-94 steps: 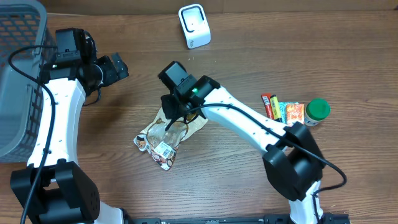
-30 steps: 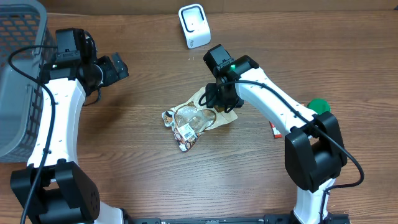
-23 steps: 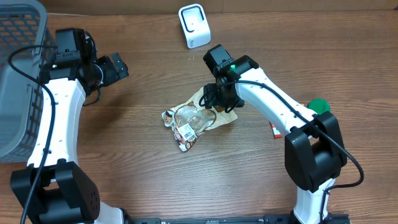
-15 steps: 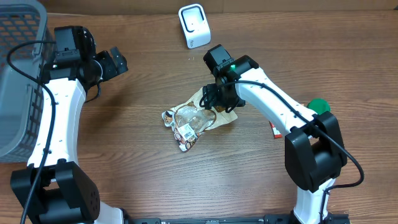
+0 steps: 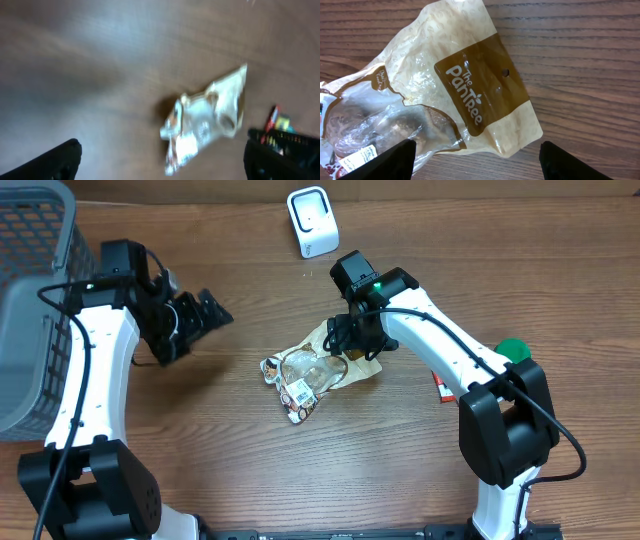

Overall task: Scan the item barcode
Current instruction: 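Reach the left gripper to the bag's left side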

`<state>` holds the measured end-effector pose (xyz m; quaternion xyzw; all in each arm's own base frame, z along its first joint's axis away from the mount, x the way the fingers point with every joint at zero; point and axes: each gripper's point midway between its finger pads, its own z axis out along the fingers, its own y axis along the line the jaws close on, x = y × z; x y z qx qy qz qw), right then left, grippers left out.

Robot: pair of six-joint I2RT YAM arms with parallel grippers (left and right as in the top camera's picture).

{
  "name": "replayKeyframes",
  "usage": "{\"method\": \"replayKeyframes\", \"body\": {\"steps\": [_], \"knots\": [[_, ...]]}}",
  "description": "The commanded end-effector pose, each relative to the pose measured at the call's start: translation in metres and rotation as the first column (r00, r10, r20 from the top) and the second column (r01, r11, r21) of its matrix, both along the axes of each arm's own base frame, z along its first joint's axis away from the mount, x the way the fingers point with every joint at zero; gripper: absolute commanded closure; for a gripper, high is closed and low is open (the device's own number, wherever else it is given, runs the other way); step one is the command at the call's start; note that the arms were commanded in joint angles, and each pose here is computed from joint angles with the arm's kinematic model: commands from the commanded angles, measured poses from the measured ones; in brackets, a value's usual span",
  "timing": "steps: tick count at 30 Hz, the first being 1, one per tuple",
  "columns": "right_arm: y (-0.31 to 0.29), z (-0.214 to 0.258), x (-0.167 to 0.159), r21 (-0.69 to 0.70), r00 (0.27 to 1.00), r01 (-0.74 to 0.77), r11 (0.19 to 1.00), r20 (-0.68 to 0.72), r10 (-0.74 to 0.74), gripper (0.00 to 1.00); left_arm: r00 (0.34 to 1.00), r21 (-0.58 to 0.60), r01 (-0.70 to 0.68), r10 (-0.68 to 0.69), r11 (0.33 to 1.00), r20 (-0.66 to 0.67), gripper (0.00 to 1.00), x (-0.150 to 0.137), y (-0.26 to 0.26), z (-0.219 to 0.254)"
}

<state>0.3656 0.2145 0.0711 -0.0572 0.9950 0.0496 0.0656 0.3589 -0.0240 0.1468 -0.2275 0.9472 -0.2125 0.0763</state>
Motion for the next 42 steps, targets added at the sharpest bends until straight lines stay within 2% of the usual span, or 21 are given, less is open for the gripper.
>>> {"method": "replayKeyframes", "body": {"steps": [1, 2, 4, 8, 20, 30, 42], "knots": [[-0.001, 0.007, 0.004, 0.002, 1.000, 0.000, 1.000, 0.022, 0.000, 0.19, 0.998, -0.031, 0.053, -0.054, 0.998, -0.043, 0.20, -0.016, -0.021, 0.001], [-0.001, 0.007, 0.004, 0.002, 1.000, 0.000, 1.000, 0.022, 0.000, 0.19, 0.995, -0.013, 0.086, -0.086, 0.996, -0.053, 0.30, -0.020, -0.025, -0.003], [-0.001, 0.007, 0.004, 0.003, 1.000, 0.000, 1.000, 0.023, 0.000, 0.18, 0.988, 0.025, 0.140, -0.137, 0.990, -0.072, 0.34, -0.027, -0.033, -0.009], [-0.001, 0.007, 0.004, 0.004, 1.000, 0.000, 1.000, 0.023, 0.000, 0.18, 0.975, 0.084, 0.207, -0.198, 0.975, -0.106, 0.29, -0.037, -0.055, -0.027], [0.000, 0.007, 0.006, 0.007, 0.999, -0.006, 1.000, 0.033, 0.006, 0.18, 0.971, 0.150, 0.233, -0.222, 0.961, -0.088, 0.32, -0.047, -0.106, -0.070], [0.003, 0.008, 0.012, 0.019, 0.998, -0.006, 1.000, 0.055, 0.005, 0.17, 0.976, 0.188, 0.203, -0.182, 0.961, -0.121, 0.30, -0.061, -0.107, -0.094], [0.004, 0.009, 0.014, 0.025, 0.998, -0.007, 1.000, 0.066, 0.005, 0.17, 0.979, 0.181, 0.191, -0.174, 0.965, -0.105, 0.30, -0.058, -0.113, -0.115]]}}
